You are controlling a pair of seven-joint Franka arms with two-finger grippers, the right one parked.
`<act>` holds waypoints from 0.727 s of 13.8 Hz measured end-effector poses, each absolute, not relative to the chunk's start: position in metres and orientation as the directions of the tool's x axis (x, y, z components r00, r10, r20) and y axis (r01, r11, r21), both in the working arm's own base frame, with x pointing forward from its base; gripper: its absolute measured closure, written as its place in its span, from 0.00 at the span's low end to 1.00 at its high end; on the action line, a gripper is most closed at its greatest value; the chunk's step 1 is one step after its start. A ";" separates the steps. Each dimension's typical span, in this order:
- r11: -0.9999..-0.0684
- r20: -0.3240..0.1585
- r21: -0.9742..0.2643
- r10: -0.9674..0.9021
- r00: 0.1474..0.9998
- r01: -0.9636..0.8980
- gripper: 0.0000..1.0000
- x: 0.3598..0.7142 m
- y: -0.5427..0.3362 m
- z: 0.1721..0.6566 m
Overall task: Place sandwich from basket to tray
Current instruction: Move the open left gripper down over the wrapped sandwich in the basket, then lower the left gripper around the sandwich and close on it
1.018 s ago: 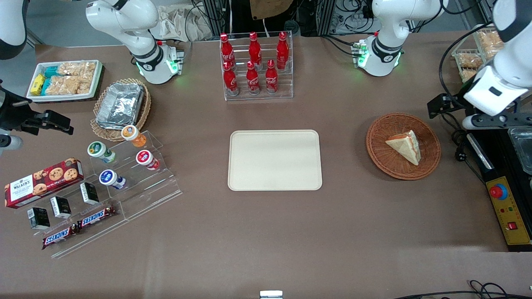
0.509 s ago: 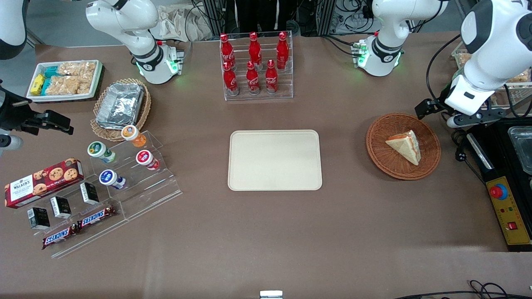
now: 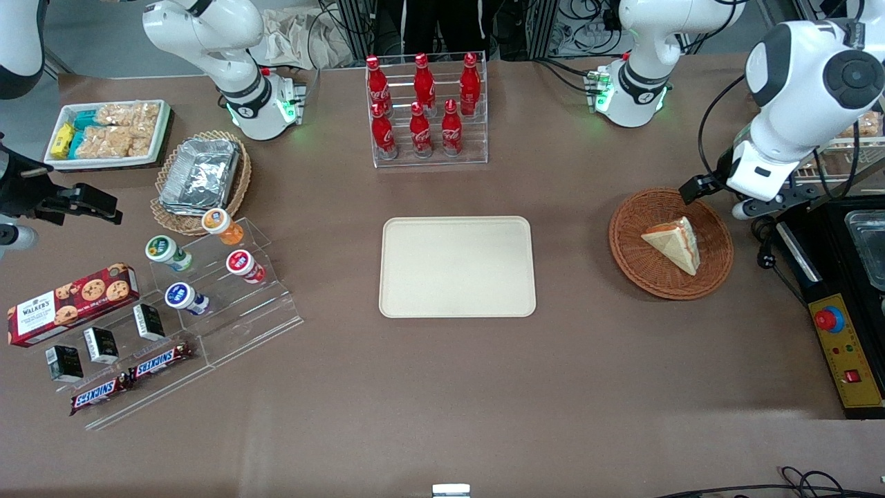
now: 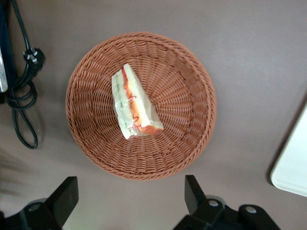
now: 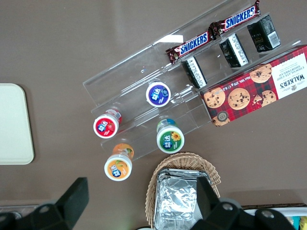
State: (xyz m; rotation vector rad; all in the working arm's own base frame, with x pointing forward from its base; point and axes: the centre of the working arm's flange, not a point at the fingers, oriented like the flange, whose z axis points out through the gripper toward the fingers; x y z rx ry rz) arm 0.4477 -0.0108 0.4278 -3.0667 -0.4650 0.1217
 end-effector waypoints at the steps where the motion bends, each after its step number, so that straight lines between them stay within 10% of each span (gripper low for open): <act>1: -0.950 -0.068 -0.047 0.313 0.947 0.310 0.01 0.445 -0.004 0.417; 10: -0.821 -0.138 0.095 0.549 0.824 0.563 0.01 0.438 0.051 0.343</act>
